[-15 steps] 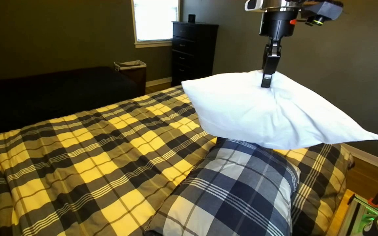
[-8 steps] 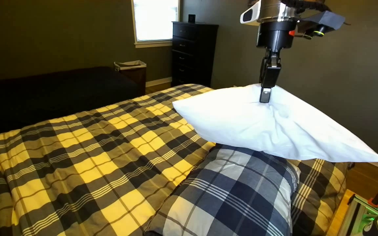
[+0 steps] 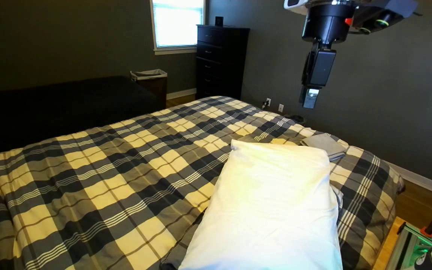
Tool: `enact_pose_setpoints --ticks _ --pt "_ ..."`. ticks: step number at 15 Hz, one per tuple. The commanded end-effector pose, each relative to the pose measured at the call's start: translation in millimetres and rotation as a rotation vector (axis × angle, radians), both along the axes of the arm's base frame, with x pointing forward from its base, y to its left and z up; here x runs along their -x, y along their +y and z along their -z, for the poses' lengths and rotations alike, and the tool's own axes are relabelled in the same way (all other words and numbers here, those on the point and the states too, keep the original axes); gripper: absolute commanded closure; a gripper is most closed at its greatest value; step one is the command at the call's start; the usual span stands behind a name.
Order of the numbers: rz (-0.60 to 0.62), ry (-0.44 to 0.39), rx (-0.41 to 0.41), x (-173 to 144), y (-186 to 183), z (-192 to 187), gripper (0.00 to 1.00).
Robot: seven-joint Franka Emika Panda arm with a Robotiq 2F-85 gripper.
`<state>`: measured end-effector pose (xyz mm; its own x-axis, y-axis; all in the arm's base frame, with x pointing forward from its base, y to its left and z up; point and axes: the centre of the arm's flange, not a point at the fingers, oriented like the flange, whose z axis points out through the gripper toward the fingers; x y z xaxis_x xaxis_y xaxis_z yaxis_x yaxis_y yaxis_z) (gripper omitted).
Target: Move the top pillow forward, then put the white pillow on the checked pillow
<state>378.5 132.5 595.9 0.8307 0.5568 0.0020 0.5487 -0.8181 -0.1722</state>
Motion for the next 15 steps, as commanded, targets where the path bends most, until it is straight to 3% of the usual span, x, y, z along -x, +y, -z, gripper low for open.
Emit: enact_pose_setpoints --ticks 1,4,7,10,15 --pt "-0.022 -0.086 0.046 -1 -16 -13 0.04" --pt "-0.127 -0.177 0.181 -13 -40 -25 0.0" --pt "-0.223 -0.252 0.266 -25 -62 -29 0.0" --pt "-0.204 -0.302 0.243 -36 -78 -27 0.0" --pt "-0.189 -0.291 0.239 -35 -75 -33 0.0"
